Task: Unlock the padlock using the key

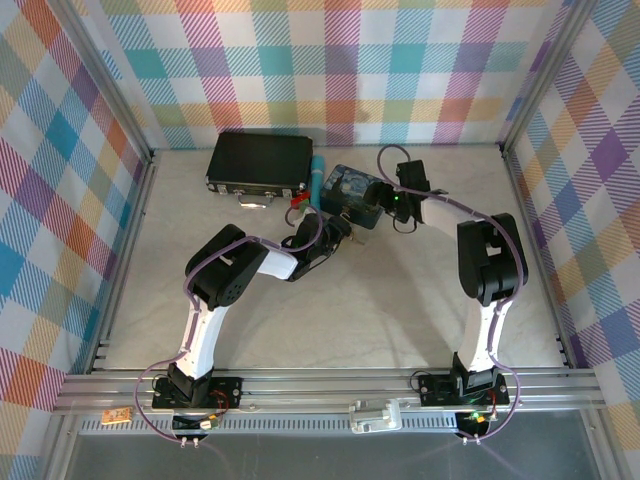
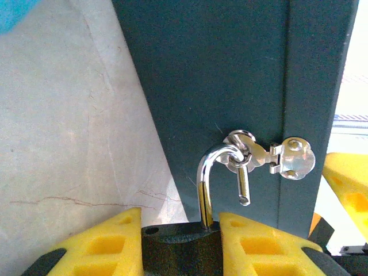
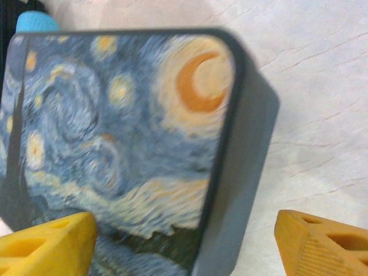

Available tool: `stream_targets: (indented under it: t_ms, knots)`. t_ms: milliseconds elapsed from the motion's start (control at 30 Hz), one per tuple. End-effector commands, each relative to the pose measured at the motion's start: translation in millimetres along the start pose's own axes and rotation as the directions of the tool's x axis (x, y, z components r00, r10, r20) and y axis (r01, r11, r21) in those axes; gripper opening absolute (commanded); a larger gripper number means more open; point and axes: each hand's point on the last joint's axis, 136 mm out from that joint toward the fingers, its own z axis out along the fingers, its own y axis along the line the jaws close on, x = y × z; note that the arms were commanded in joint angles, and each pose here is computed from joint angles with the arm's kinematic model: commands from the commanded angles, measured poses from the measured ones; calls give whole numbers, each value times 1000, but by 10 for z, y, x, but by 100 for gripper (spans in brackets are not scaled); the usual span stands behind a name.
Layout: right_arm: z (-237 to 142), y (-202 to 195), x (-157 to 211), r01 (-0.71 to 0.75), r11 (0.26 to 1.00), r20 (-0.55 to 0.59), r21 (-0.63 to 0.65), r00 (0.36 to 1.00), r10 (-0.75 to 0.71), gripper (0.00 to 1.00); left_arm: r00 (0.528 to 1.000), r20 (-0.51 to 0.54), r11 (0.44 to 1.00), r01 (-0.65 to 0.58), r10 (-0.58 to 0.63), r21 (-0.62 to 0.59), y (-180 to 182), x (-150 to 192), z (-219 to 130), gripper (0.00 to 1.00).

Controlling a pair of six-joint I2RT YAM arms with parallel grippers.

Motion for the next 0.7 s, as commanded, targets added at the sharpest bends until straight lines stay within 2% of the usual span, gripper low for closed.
stream_targets:
  t_ms: [0,167,267,500,667]
  knots:
    - [86,-78,-37,-39,999,-11,10,999,39,78,1000,19,999,-24,23,27,-239,-21,-49,16]
    - [70,-242,97,-45,997,-42,59,998,47,64,998,54,1000,-25,24,4,-188,-81,-20,14]
    - [-34,-354,162,-61,994,-34,89,997,64,60,995,93,1000,-22,23,-21,-153,-153,-2,14]
    - [-355,-492,155,-98,987,35,128,995,94,56,983,182,998,28,-19,-49,-132,-265,16,13]
    - [-390,-507,130,-108,985,52,135,993,102,54,984,170,999,50,-47,-12,-281,-189,130,13]
